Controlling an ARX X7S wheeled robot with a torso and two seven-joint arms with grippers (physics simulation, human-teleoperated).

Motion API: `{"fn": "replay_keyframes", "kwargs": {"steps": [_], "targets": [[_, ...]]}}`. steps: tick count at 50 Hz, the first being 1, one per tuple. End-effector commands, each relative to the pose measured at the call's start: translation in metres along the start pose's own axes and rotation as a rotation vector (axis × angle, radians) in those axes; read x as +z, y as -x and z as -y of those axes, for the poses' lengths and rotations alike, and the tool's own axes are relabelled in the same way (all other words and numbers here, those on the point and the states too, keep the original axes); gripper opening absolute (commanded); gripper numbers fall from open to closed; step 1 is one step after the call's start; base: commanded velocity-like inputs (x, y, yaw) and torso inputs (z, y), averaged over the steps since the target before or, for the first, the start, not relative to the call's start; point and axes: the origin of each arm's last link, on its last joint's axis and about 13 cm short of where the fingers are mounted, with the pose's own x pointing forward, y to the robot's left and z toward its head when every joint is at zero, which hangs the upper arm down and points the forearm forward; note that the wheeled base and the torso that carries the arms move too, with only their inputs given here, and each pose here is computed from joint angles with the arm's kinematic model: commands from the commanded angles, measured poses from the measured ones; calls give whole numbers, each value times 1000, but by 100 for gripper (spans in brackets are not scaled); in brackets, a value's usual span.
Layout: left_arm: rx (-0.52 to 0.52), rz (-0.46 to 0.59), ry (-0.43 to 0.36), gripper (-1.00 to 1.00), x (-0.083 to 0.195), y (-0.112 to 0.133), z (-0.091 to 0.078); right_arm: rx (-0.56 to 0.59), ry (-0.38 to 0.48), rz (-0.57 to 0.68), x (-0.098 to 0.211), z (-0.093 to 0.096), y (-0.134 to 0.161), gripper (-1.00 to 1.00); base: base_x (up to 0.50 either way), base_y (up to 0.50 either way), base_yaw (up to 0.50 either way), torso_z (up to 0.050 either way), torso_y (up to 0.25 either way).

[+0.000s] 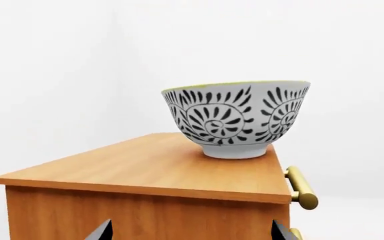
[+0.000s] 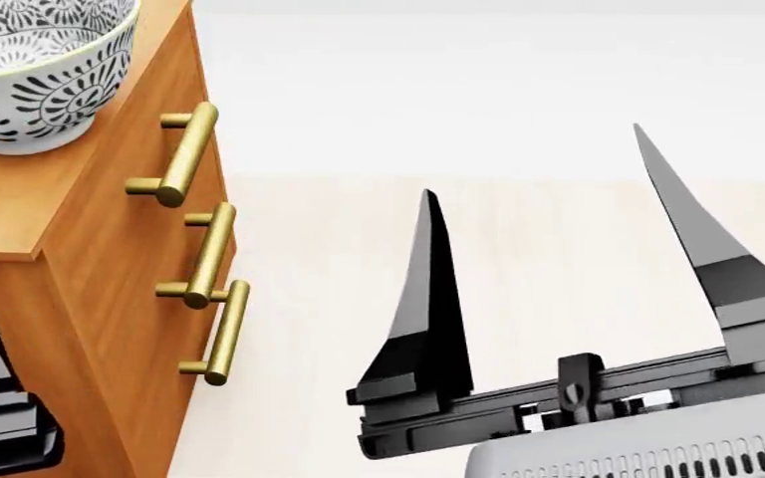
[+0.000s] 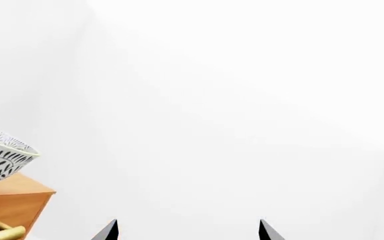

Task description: Close the top drawer of the cabinet and put the bowl on top of it.

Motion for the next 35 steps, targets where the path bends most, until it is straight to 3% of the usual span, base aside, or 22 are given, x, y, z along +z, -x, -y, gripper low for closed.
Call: {"fn": "replay_keyframes", "kwargs": {"steps": [1, 14, 25, 35], "targets": [[2, 52, 4, 100, 10, 8, -3, -7, 11, 49, 9, 0, 7, 100, 0, 0, 0, 0, 0], [1, 100, 18, 100, 17, 14, -4, -3, 22, 67, 10, 0, 11, 100, 0, 0, 0, 0, 0], [40, 164, 52, 100, 23, 15, -14, -92, 11, 84, 16, 18, 17, 100, 0, 0, 0, 0, 0], [45, 185, 65, 100, 28, 20, -19, -94, 15, 103, 19, 19, 21, 100, 0, 0, 0, 0, 0]]}}
